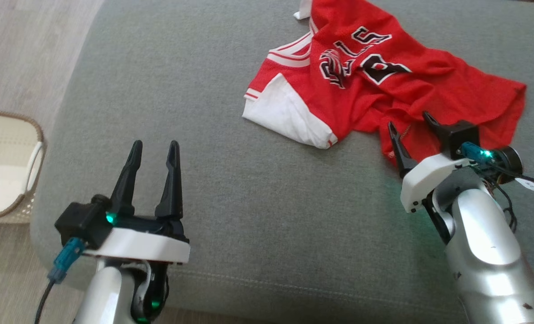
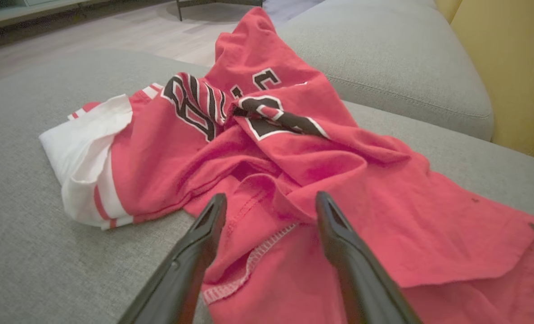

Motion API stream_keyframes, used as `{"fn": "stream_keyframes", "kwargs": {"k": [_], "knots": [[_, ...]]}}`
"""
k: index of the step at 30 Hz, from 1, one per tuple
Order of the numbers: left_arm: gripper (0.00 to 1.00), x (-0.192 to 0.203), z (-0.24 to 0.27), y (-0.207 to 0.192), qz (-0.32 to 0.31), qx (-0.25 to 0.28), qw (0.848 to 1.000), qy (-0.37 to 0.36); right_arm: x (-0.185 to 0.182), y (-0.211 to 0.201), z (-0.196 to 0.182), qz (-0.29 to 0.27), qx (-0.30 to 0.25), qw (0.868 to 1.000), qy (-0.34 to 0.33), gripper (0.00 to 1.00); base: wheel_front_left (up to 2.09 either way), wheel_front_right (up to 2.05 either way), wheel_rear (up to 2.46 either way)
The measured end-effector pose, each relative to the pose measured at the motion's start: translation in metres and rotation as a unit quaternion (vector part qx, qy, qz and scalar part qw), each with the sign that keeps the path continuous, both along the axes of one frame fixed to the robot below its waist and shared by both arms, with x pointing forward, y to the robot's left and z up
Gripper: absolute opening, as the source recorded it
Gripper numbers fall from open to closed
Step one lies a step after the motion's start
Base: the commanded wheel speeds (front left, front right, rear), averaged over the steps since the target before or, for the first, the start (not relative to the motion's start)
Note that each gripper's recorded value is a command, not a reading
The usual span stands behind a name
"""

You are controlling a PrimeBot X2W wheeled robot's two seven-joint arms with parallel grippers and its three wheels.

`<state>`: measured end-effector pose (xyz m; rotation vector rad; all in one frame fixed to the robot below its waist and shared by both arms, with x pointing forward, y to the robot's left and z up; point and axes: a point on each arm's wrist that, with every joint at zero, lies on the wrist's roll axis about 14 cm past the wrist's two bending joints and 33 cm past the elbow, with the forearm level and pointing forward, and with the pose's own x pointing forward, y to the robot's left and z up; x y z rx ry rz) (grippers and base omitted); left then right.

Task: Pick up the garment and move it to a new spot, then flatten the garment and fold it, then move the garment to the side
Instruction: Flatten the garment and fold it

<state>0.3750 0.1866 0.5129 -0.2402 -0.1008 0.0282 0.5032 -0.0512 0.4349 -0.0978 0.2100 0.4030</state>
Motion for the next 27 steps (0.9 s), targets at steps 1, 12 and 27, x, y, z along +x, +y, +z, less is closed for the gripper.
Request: {"fn": "stream_keyframes", "kwargs": {"k": [1,12,27], "knots": [[1.00,0.000,-0.001,0.001,0.002,0.000,1.000,0.001,0.000,0.001,-0.003,0.001,-0.004,1.000,0.004,1.00,0.00,0.00,0.00],[1.00,0.005,-0.005,0.002,0.002,-0.002,1.000,0.007,0.012,-0.009,-0.018,-0.010,-0.031,0.999,0.009,1.00,0.00,0.00,0.00],[1.00,0.011,0.005,-0.014,-0.022,-0.006,1.000,-0.010,0.022,-0.053,0.055,-0.079,0.031,0.990,-0.109,0.00,0.00,0.00,0.00]]}}
